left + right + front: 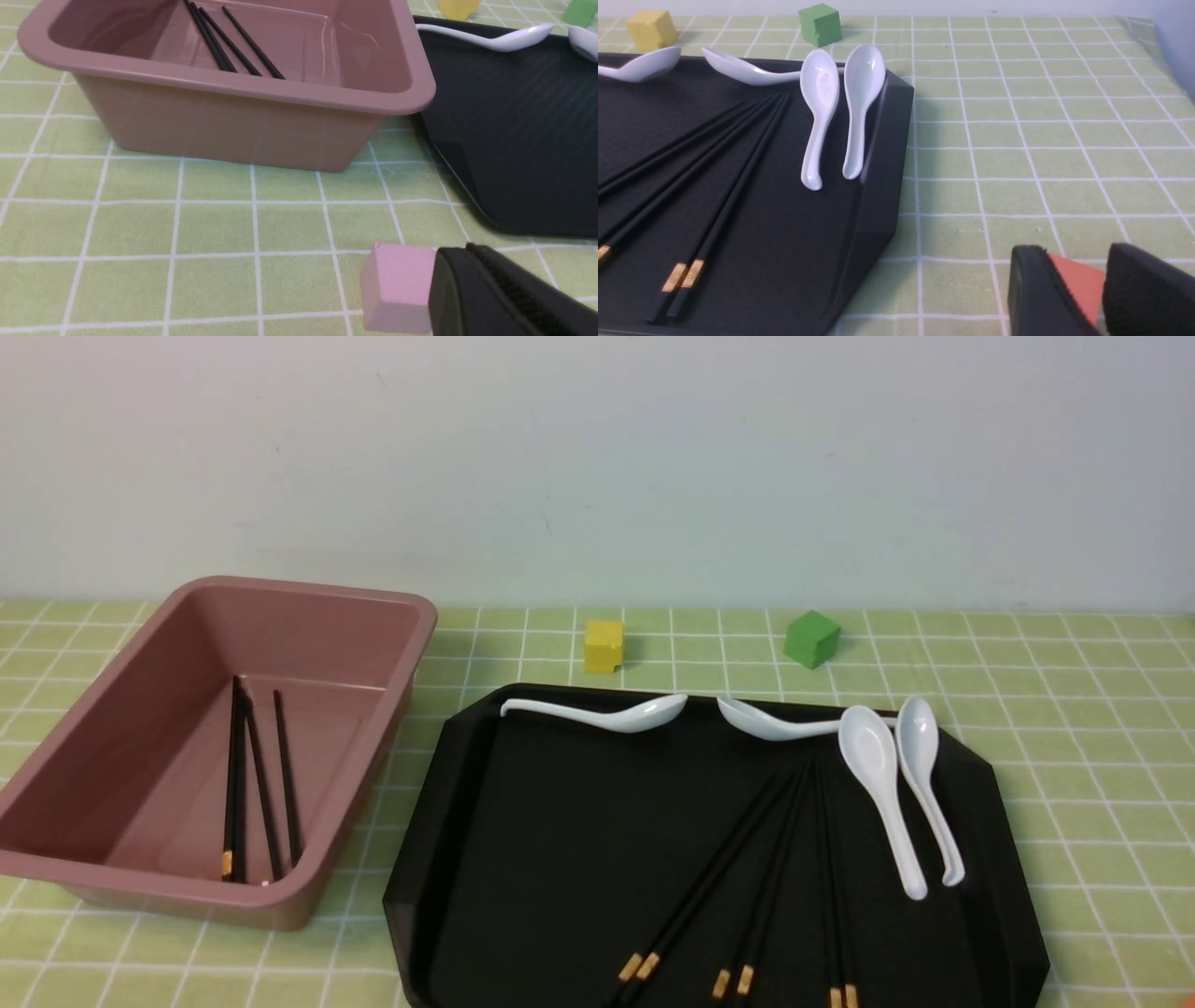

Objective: On green tablecloth take chopsticks from black tray and put them in box.

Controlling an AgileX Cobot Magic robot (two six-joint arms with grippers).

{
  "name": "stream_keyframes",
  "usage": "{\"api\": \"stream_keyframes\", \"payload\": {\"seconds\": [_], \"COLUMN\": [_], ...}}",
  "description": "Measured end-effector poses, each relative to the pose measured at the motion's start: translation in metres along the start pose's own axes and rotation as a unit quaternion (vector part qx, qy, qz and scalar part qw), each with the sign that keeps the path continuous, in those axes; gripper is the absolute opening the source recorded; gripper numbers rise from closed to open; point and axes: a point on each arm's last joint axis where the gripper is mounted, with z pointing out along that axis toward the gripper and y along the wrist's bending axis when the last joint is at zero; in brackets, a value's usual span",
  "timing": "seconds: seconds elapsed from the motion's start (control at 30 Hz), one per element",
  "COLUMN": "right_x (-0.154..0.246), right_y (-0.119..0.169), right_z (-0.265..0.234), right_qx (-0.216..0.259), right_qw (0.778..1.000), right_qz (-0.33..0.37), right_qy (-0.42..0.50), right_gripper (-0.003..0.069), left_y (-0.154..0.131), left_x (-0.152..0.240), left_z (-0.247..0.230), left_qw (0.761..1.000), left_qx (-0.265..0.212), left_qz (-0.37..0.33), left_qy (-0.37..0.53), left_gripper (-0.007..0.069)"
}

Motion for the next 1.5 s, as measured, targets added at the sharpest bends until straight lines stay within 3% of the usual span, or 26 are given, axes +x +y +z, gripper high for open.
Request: {"api": "stream_keyframes", "payload": {"seconds": [0.5,0.77,1.5], "right_x": [0.0,0.0,0.0], "right_y": [0.0,0.0,0.0], "right_z": [0.0,0.0,0.0], "right_qx": [0.0,0.0,0.0], "right_qw": [1.0,1.0,1.0], "right_qz": [0.0,0.0,0.0], "right_qy": [0.0,0.0,0.0], "right_gripper": [0.024,0.024,0.024], "left_y": [0.0006,0.0028,0.0028], "left_x": [-0.0001,-0.0006,-0.0006], "left_z": [0.0,0.0,0.0], "left_qw": [1.0,0.997,0.996], "left_qx": [-0.005,-0.025,-0.025], "left_qz": [-0.003,-0.079,-0.083], "left_qy": [-0.001,-0.007,-0.007], "left_gripper": [0.0034,0.0042,0.0073]}}
